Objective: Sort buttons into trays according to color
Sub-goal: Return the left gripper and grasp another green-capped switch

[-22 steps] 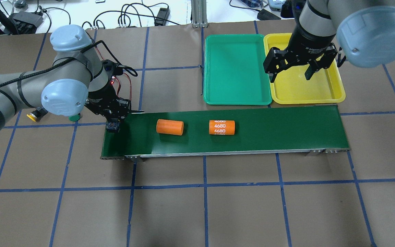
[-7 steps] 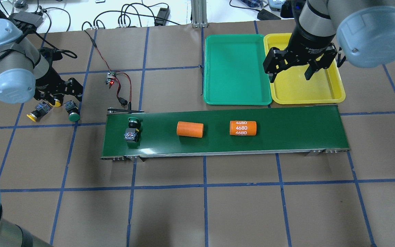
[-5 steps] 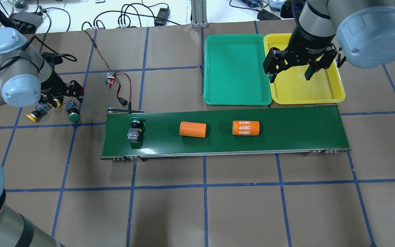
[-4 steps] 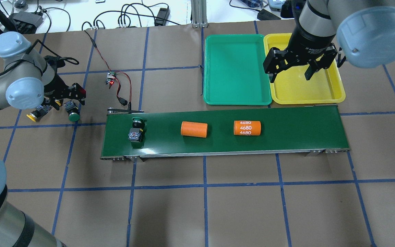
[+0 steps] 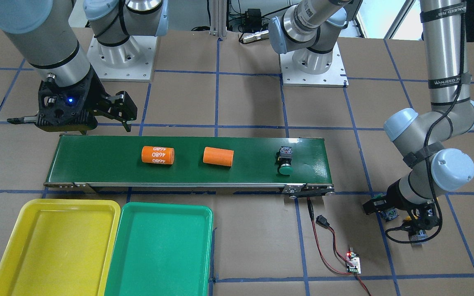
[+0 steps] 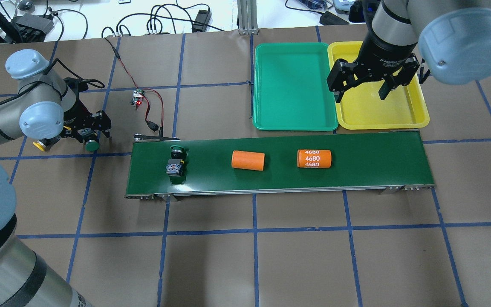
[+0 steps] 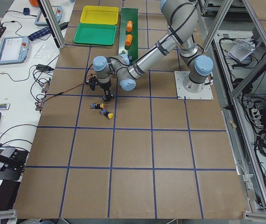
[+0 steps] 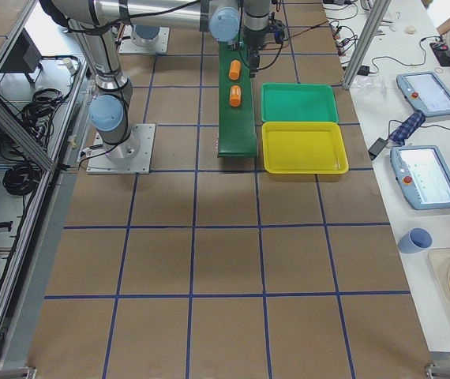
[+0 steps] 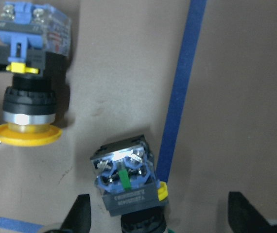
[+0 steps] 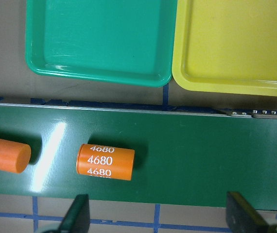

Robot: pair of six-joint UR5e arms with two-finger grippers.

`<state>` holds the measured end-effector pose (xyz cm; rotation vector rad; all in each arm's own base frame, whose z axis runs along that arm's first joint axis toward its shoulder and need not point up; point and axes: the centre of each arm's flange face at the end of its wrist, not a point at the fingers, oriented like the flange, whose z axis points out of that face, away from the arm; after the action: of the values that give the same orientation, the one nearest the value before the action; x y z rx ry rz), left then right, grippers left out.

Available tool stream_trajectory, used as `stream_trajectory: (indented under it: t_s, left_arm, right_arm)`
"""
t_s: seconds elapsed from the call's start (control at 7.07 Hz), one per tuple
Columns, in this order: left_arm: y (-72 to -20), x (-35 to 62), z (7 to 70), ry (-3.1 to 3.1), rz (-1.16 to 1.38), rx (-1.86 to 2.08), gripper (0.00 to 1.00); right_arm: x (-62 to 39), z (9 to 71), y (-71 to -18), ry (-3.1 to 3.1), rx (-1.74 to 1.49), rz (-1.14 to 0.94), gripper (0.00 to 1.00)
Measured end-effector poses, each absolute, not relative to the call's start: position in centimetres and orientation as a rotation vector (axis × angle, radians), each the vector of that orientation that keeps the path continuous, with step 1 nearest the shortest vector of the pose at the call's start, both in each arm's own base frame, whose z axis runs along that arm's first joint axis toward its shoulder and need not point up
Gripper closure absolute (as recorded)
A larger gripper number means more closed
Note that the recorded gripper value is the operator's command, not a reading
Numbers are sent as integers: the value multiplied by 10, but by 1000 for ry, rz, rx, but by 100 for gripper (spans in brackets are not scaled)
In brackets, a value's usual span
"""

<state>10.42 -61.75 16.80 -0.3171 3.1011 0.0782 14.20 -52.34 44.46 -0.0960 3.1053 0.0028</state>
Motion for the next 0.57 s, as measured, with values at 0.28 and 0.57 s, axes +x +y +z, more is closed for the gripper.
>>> stream_trajectory:
  t_s: [0.28,0.57]
  left_arm:
    - [-618,103,164,3102,86,-302,100]
    - [-617,97,182,3098,58,-281,100]
  right_arm:
    - [142,445,-523,3106,-96,3,0]
    - [142,445,-523,3106,-98,3,0]
